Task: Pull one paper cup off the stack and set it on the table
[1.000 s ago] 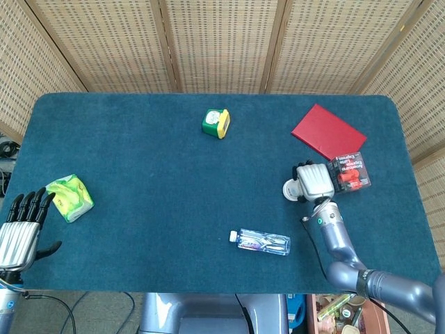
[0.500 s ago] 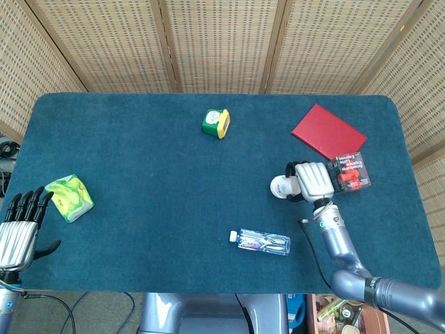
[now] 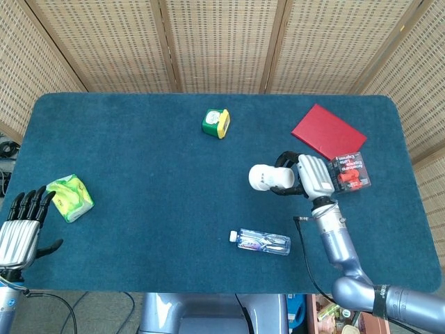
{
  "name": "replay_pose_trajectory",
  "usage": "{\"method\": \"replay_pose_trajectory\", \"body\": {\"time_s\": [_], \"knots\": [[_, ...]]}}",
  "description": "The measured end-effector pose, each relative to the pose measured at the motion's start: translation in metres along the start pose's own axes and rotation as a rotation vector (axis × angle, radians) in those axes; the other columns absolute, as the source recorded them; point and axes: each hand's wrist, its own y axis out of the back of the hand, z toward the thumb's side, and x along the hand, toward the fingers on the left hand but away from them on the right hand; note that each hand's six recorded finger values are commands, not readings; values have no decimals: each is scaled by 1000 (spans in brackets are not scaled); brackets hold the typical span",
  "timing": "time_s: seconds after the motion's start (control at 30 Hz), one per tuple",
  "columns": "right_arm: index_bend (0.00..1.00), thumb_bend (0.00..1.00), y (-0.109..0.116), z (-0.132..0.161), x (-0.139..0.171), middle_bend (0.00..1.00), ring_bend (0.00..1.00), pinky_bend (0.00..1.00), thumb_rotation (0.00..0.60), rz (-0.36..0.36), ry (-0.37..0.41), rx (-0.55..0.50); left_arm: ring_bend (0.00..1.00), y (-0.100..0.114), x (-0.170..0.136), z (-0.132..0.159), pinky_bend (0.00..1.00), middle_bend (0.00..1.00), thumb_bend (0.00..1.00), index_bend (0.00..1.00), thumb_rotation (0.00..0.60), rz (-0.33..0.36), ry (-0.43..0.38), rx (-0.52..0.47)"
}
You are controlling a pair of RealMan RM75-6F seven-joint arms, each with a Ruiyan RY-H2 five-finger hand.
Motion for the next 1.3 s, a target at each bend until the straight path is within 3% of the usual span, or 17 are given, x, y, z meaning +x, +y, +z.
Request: {"method": "replay_pose_trajectory", "body": {"time_s": [0.2, 0.83, 0.97, 1.13, 1.3], "knots": [[744, 172, -12, 21, 6, 615, 476, 713, 600, 28, -9, -199, 0, -1, 0, -1, 0, 0, 173, 0, 600, -1, 1, -5], [744, 172, -60, 94, -4, 615, 476, 713, 600, 101, 65, -288, 0, -11, 9, 1, 0, 0, 174, 0, 600, -25, 0, -80], [744, 172, -66, 100, -8, 615, 477, 713, 600, 109, 63, -288, 0, -11, 16, 11, 0, 0, 175, 0, 600, -9, -24, -184], [744, 172, -68, 100, -12, 616, 477, 713, 600, 107, 52, -289, 0, -9, 30, 32, 0, 0, 174, 0, 600, 8, -80, -405], [744, 172, -66, 101, -19, 616, 478, 713, 600, 98, 37, -293, 0, -10, 50, 58, 0, 0, 174, 3, 600, -31, -141, -609]]}}
